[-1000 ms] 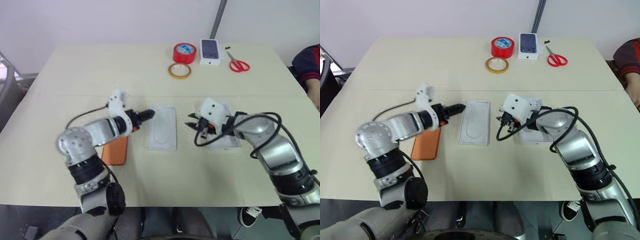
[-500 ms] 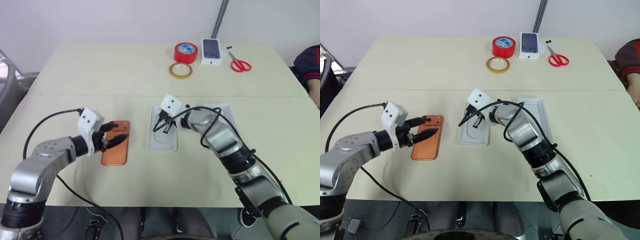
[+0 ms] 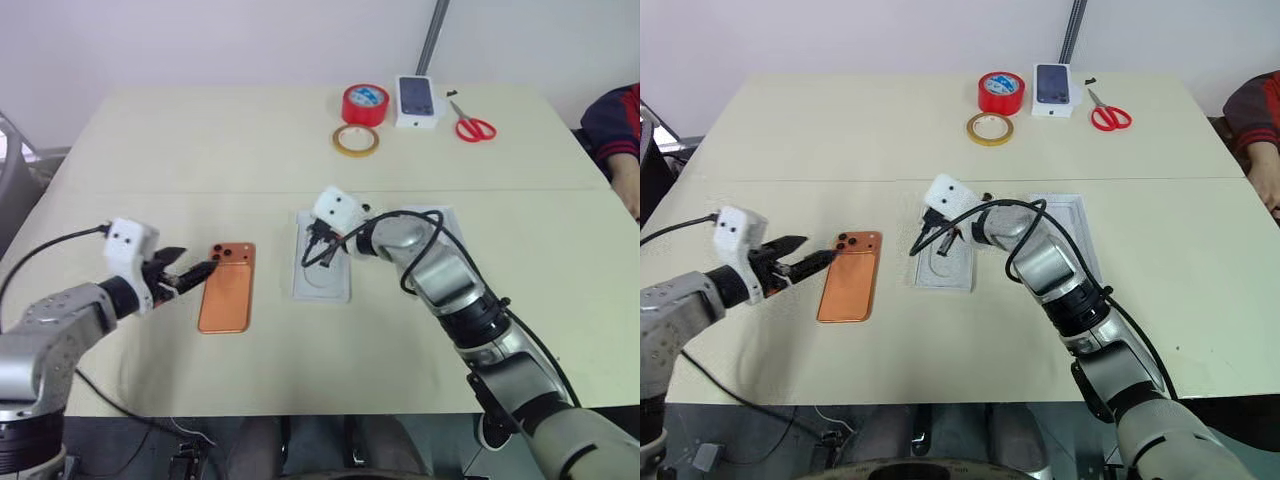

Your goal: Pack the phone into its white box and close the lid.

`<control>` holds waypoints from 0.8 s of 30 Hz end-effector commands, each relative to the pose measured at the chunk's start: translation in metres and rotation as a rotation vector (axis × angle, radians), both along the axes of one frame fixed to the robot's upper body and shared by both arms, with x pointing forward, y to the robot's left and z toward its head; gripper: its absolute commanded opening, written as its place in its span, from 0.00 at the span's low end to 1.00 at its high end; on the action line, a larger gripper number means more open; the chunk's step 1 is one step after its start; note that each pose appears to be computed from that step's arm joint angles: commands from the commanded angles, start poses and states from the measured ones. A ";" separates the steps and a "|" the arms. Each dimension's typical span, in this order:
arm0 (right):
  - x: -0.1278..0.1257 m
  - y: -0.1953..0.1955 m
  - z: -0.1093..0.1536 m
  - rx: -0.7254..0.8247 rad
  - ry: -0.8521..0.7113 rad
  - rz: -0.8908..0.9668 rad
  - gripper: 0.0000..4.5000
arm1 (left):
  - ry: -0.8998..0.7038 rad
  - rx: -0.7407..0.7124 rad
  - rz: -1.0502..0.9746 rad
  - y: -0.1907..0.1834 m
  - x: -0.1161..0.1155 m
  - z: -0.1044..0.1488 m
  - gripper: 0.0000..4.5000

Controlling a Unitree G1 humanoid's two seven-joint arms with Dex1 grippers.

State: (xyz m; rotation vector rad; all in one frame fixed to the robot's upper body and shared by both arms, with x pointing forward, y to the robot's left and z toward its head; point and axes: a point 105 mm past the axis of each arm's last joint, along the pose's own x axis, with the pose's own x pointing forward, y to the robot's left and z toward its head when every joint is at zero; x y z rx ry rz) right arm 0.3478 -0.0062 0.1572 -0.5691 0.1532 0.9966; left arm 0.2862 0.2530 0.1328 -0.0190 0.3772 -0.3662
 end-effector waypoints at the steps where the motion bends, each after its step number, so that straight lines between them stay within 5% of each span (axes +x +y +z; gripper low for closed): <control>1: -0.024 0.027 0.009 0.006 -0.016 0.133 0.00 | 0.119 -0.019 0.076 0.009 -0.009 -0.010 0.99; 11: -0.033 0.066 -0.037 -0.305 0.019 0.266 0.00 | 0.464 -0.244 -0.076 -0.039 -0.033 -0.037 0.99; 24: -0.033 0.074 -0.048 -0.395 -0.004 0.302 0.00 | 0.504 -0.410 -0.208 -0.086 -0.036 -0.039 0.99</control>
